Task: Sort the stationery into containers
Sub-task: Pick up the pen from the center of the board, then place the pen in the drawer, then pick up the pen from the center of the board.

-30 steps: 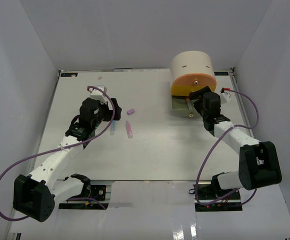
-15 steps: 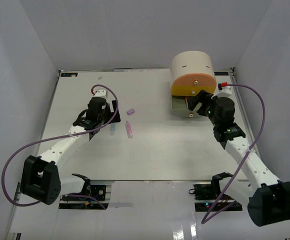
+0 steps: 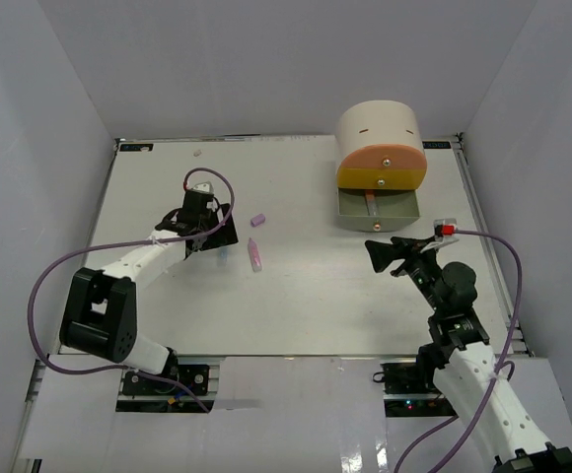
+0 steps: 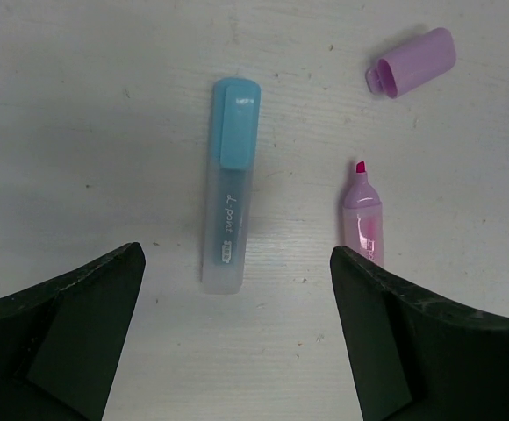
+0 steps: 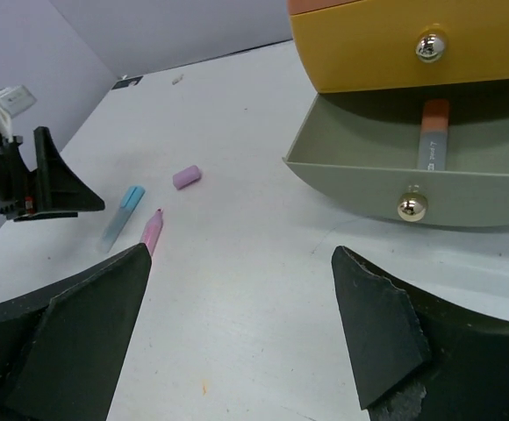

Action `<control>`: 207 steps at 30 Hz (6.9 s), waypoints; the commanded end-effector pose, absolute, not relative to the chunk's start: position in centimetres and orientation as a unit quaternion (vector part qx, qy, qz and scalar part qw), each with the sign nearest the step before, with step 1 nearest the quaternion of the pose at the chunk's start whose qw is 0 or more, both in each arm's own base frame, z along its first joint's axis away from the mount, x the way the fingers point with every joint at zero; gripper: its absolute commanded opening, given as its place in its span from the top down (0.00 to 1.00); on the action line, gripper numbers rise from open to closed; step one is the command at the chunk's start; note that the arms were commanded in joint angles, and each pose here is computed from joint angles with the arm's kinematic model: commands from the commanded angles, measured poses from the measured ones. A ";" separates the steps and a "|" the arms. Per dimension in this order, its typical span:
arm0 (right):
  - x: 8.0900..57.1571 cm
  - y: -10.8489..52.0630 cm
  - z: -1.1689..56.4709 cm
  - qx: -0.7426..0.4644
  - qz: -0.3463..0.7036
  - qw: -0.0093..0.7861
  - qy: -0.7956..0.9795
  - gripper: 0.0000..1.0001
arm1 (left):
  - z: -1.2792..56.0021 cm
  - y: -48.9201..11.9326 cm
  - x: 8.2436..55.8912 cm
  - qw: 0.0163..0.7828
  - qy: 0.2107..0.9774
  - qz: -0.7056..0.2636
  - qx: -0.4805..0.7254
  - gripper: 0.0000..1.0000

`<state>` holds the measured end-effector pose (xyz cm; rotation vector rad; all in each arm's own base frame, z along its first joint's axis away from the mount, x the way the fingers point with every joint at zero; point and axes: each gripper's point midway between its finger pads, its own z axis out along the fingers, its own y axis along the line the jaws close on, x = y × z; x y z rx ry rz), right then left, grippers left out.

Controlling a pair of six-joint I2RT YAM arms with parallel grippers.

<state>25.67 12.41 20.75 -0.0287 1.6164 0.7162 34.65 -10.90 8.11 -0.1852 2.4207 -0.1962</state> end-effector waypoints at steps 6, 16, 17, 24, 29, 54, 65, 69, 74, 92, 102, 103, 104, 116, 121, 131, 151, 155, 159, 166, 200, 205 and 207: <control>24.9 11.7 23.4 -0.020 0.318 0.706 0.633 0.10 | 6.8 -11.4 35.9 0.317 0.941 -0.074 -0.088 0.02; 24.7 11.6 21.6 0.023 0.342 0.689 0.639 0.10 | 4.8 -10.8 36.7 0.292 0.951 -0.036 -0.098 0.11; 24.7 11.5 21.6 0.019 0.338 0.691 0.639 0.10 | 4.5 -10.8 36.7 0.288 0.952 -0.035 -0.098 0.12; 24.2 12.4 21.7 -0.020 0.340 0.693 0.635 0.10 | 3.5 -11.2 36.2 0.271 0.957 -0.043 -0.095 0.26; 24.4 12.0 21.8 -0.028 0.318 0.696 0.644 0.10 | 2.8 -11.7 35.5 0.259 0.961 -0.047 -0.088 0.40; 25.3 14.3 25.4 -0.103 0.314 0.618 0.713 0.03 | 14.5 -18.3 35.3 0.427 0.870 -0.170 0.180 1.00; 26.0 21.3 27.5 -0.191 0.397 0.492 0.751 0.06 | 19.0 -26.3 30.0 0.466 0.741 -0.237 0.421 1.00; 26.5 23.8 27.1 -0.209 0.411 0.455 0.762 0.07 | 20.3 -28.1 28.3 0.475 0.700 -0.252 0.470 1.00; 26.5 26.1 25.9 -0.218 0.427 0.414 0.774 0.13 | 21.2 -28.6 27.2 0.490 0.664 -0.249 0.507 1.00; 26.4 29.8 24.5 -0.227 0.462 0.369 0.774 0.30 | 21.2 -28.7 26.4 0.513 0.632 -0.244 0.528 1.00; 26.4 30.7 24.1 -0.230 0.469 0.358 0.774 0.45 | 20.7 -28.9 26.0 0.508 0.627 -0.253 0.533 1.00; 26.7 31.0 24.6 -0.233 0.475 0.368 0.765 0.46 | 20.7 -28.8 25.9 0.508 0.627 -0.253 0.533 1.00; 26.6 31.0 24.6 -0.232 0.476 0.366 0.765 0.46 | 20.6 -28.9 25.9 0.508 0.627 -0.253 0.534 1.00; 26.6 31.1 24.0 -0.225 0.478 0.358 0.770 0.86 | 20.5 -28.9 25.9 0.511 0.626 -0.255 0.531 0.98; 26.6 30.6 23.4 -0.219 0.469 0.360 0.776 0.92 | 20.3 -28.6 26.2 0.516 0.634 -0.247 0.520 0.83; 28.1 27.7 23.3 -0.183 0.436 0.394 0.788 0.92 | 20.3 -27.7 27.4 0.533 0.663 -0.229 0.472 0.21; 38.6 10.4 22.2 0.007 0.307 0.464 0.831 0.92 | 17.3 -18.3 37.0 0.486 0.857 -0.131 0.116 0.02; 40.3 10.2 21.4 0.010 0.298 0.456 0.838 0.92 | 17.1 -17.9 37.1 0.484 0.858 -0.125 0.114 0.02; 41.5 10.2 20.8 0.010 0.297 0.450 0.842 0.91 | 17.2 -17.6 37.1 0.486 0.859 -0.117 0.110 0.02; 43.1 9.4 19.4 0.026 0.275 0.443 0.853 0.73 | 17.6 -17.1 37.1 0.492 0.857 -0.108 0.106 0.02; 33.5 19.6 20.0 -0.126 0.121 0.525 0.833 0.05 | 16.5 -15.0 37.2 0.465 0.882 -0.072 0.009 0.02; 30.0 27.1 16.6 -0.208 0.151 0.492 0.832 0.05 | 15.7 -14.2 37.5 0.451 0.889 -0.081 -0.017 0.02; 29.4 28.5 15.9 -0.212 0.157 0.481 0.836 0.07 | 15.2 -14.4 37.2 0.436 0.896 -0.090 -0.018 0.02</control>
